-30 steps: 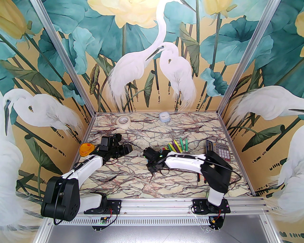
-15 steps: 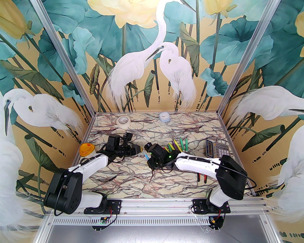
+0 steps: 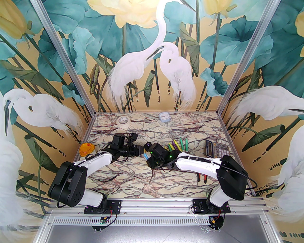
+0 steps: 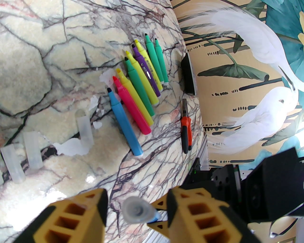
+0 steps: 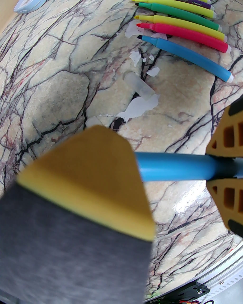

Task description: Open the pen caps

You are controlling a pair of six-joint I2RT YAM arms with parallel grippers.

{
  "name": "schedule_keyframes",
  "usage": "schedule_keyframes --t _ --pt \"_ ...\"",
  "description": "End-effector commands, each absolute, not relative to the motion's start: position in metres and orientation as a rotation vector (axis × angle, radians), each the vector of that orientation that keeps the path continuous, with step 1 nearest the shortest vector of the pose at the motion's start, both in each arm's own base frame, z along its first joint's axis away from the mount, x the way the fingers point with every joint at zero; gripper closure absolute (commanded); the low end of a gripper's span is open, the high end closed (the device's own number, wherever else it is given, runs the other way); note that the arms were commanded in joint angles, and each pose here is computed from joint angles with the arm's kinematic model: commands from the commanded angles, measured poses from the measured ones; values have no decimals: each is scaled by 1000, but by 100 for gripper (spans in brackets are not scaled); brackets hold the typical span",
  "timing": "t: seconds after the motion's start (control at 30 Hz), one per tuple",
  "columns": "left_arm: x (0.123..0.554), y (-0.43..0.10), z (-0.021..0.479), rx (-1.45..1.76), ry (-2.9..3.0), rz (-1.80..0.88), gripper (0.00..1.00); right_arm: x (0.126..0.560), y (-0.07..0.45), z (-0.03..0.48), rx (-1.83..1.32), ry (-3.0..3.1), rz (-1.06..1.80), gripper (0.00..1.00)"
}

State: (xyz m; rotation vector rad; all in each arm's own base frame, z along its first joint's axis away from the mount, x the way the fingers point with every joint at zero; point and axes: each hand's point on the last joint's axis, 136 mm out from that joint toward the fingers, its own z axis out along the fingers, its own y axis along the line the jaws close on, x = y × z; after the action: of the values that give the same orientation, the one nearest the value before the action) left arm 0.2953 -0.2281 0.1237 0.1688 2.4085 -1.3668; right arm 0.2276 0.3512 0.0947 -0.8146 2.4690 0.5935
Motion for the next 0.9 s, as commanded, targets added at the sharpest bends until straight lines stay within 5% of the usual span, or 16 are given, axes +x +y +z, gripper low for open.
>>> schedule_keyframes --t 0.0,0.23,0.5,0.87 --pt "300 -235 131 201 2383 -1392 65 228 353 106 -826 2426 622 100" --pt "299 -238 132 202 2381 -1423 85 234 350 111 -786 2398 608 96" --pt "297 -243 142 219 2350 -1488 92 245 345 111 -707 2395 614 65" --pt "292 -248 156 257 2286 -1576 92 248 353 110 -711 2382 678 65"
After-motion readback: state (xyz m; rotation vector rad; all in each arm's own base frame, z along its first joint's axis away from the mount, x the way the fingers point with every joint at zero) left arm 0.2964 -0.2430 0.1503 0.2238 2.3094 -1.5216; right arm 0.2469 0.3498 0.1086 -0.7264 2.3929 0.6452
